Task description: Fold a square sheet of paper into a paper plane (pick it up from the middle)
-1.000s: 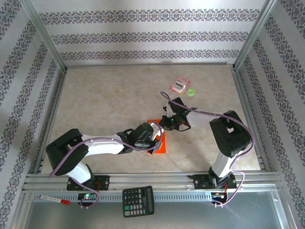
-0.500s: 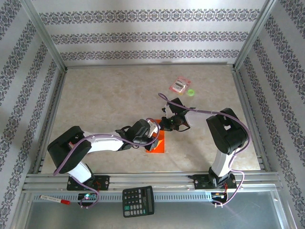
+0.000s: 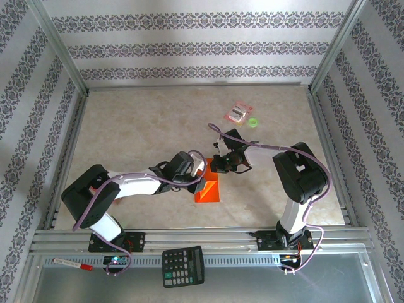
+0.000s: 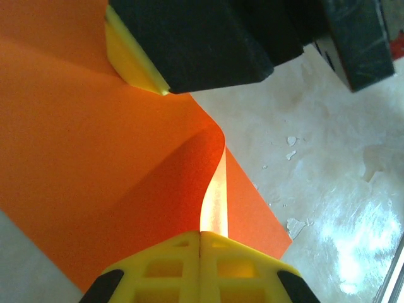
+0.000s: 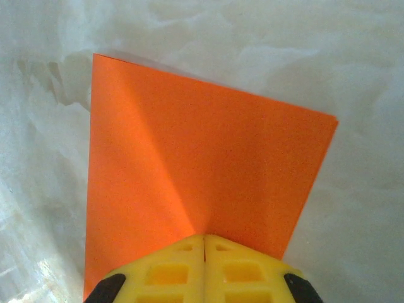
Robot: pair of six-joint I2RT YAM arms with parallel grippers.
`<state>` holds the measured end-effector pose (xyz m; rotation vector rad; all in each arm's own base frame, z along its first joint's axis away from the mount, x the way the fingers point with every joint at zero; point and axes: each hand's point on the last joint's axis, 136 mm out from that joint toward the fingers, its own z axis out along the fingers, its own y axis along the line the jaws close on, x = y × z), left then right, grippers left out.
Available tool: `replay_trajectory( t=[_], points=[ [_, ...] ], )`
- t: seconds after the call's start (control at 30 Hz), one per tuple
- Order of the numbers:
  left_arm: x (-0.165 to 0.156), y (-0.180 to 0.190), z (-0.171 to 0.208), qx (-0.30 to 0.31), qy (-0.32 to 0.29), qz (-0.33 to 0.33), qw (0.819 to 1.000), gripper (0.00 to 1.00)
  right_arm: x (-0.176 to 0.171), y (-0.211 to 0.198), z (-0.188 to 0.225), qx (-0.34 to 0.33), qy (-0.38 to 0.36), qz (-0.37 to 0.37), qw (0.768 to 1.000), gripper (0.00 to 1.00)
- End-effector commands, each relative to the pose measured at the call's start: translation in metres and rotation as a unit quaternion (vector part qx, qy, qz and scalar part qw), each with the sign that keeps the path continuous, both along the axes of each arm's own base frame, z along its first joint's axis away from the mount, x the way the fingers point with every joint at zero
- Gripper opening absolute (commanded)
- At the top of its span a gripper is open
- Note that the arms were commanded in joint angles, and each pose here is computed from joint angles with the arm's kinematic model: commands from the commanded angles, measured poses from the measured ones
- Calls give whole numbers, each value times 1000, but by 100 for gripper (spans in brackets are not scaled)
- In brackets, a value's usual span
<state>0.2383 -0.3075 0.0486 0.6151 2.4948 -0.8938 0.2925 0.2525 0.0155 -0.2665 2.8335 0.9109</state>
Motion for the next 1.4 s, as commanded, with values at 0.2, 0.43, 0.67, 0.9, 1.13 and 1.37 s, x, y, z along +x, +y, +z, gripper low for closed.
replay_trajectory(
  t=[0.2, 0.43, 0.67, 0.9, 1.13, 1.37],
  points=[
    [10, 6, 1, 15, 7, -8, 1000, 0, -14, -6, -18, -36, 21, 15, 999, 0],
    [14, 10, -4, 27, 13, -5, 1000, 0, -14, -5, -18, -38, 20, 17, 999, 0],
    [14, 12, -12, 32, 23, -3, 999, 0, -14, -5, -17, -39, 20, 18, 999, 0],
    [17, 18, -16, 42, 26, -2, 999, 0, -15, -5, -19, -43, 22, 20, 999, 0],
    [16, 18, -23, 43, 34, 0, 999, 1, -16, -5, -19, -45, 22, 21, 999, 0],
    [19, 16, -24, 45, 35, -3, 998, 2, -17, -5, -19, -46, 23, 21, 998, 0]
  ],
)
